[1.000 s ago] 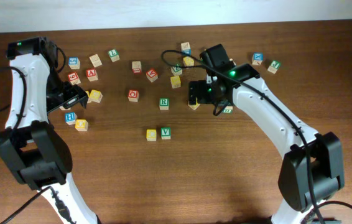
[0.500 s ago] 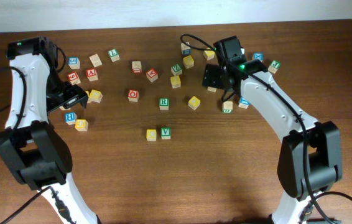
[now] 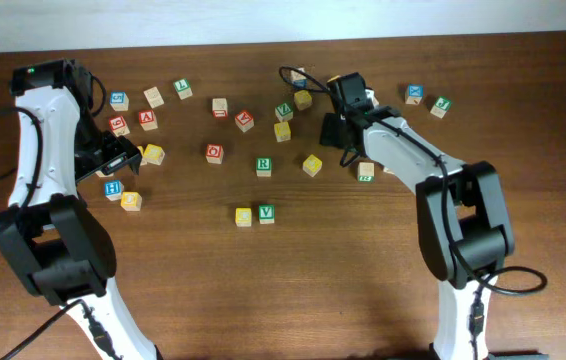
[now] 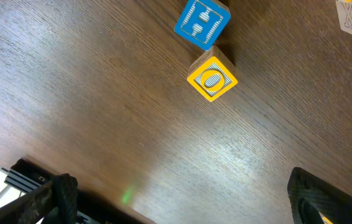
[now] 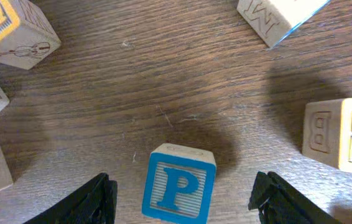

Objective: Spell out CVPR
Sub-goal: 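Carry the blue P block and place it right of the V block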

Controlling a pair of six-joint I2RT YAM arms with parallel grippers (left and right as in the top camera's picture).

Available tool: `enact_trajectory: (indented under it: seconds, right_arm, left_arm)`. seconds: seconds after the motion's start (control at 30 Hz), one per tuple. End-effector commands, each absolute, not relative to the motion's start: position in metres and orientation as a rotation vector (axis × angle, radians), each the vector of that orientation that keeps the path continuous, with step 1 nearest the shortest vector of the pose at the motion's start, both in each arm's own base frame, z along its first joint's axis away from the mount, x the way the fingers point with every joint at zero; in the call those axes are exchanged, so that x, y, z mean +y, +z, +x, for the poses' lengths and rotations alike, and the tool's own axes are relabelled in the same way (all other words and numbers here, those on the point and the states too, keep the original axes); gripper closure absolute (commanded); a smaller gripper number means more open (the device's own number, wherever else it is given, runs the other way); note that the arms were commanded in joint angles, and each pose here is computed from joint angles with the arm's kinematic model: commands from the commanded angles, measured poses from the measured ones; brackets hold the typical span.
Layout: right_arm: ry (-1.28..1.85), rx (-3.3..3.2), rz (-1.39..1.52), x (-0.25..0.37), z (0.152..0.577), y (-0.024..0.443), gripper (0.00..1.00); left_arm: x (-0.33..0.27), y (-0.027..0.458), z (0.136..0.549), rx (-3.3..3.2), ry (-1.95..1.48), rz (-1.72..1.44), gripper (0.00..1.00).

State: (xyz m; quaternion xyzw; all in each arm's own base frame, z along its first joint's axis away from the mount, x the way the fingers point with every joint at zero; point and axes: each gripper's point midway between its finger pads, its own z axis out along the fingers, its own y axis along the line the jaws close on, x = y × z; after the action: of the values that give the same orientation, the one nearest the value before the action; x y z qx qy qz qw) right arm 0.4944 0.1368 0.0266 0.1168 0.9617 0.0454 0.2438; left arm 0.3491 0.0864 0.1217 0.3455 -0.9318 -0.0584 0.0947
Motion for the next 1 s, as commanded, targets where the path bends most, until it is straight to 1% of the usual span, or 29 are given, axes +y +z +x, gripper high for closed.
enact_trajectory:
  seconds: [0.0, 0.13, 0.17, 0.2, 0.23, 0.27, 0.3, 0.33, 0.4, 0.43, 0.53, 0.63, 0.67, 0.77, 0.87, 0.9, 0.93, 0.97]
  right_arm:
    - [0.155, 2.591, 0.325, 0.143, 0.504, 0.028, 0.32]
    - [0.105, 2.612, 0.334, 0.138, 0.503, 0.009, 0.32]
    - [0.098, 2.613, 0.335, 0.137, 0.503, 0.008, 0.36]
    - [0.099, 2.614, 0.335, 0.137, 0.503, 0.008, 0.46]
    - [0.099, 2.614, 0.335, 0.137, 0.503, 0.008, 0.48]
    - [0.099, 2.614, 0.334, 0.137, 0.503, 0.008, 0.52]
    - [0.099, 2.614, 0.335, 0.137, 0.503, 0.008, 0.61]
    - [0.1, 2.613, 0.335, 0.137, 0.503, 0.008, 0.64]
    - [0.101, 2.611, 0.334, 0.137, 0.503, 0.011, 0.66]
    - [0.103, 2.609, 0.335, 0.137, 0.503, 0.014, 0.69]
    - [0.116, 2.603, 0.332, 0.138, 0.501, 0.025, 0.7]
    - [0.111, 2.615, 0.332, 0.137, 0.498, 0.026, 0.7]
    - [0.11, 2.623, 0.331, 0.137, 0.496, 0.029, 0.73]
    - [0.164, 2.678, 0.316, 0.144, 0.485, 0.048, 0.75]
    - [0.226, 2.736, 0.301, 0.15, 0.467, 0.092, 0.74]
    - [0.22, 2.76, 0.297, 0.147, 0.456, 0.114, 0.74]
    - [0.247, 2.823, 0.252, 0.149, 0.437, 0.128, 0.74]
    - [0.318, 2.904, 0.193, 0.157, 0.415, 0.13, 0.74]
  left_arm:
    - [0.086, 0.125, 0.35, -2.771, -0.174, 1.042, 0.01]
    - [0.086, 0.125, 0.35, -2.771, -0.174, 1.042, 0.01]
    - [0.087, 0.125, 0.35, -2.771, -0.174, 1.042, 0.01]
    - [0.086, 0.125, 0.35, -2.771, -0.174, 1.042, 0.01]
    - [0.086, 0.125, 0.35, -2.771, -0.174, 1.042, 0.01]
    - [0.086, 0.125, 0.35, -2.771, -0.174, 1.042, 0.01]
    - [0.087, 0.125, 0.35, -2.772, -0.174, 1.042, 0.01]
    - [0.087, 0.125, 0.35, -2.771, -0.174, 1.042, 0.01]
    - [0.086, 0.125, 0.35, -2.771, -0.174, 1.042, 0.01]
    - [0.086, 0.125, 0.35, -2.771, -0.174, 1.042, 0.01]
    - [0.086, 0.125, 0.35, -2.771, -0.174, 1.042, 0.01]
    - [0.087, 0.125, 0.35, -2.771, -0.174, 1.043, 0.01]
    - [0.087, 0.125, 0.35, -2.771, -0.174, 1.043, 0.01]
    - [0.087, 0.125, 0.35, -2.77, -0.174, 1.043, 0.01]
    - [0.087, 0.125, 0.35, -2.771, -0.174, 1.043, 0.01]
    - [0.087, 0.125, 0.35, -2.771, -0.174, 1.043, 0.01]
    - [0.087, 0.125, 0.35, -2.772, -0.174, 1.042, 0.01]
    - [0.086, 0.125, 0.35, -2.771, -0.174, 1.042, 0.01]
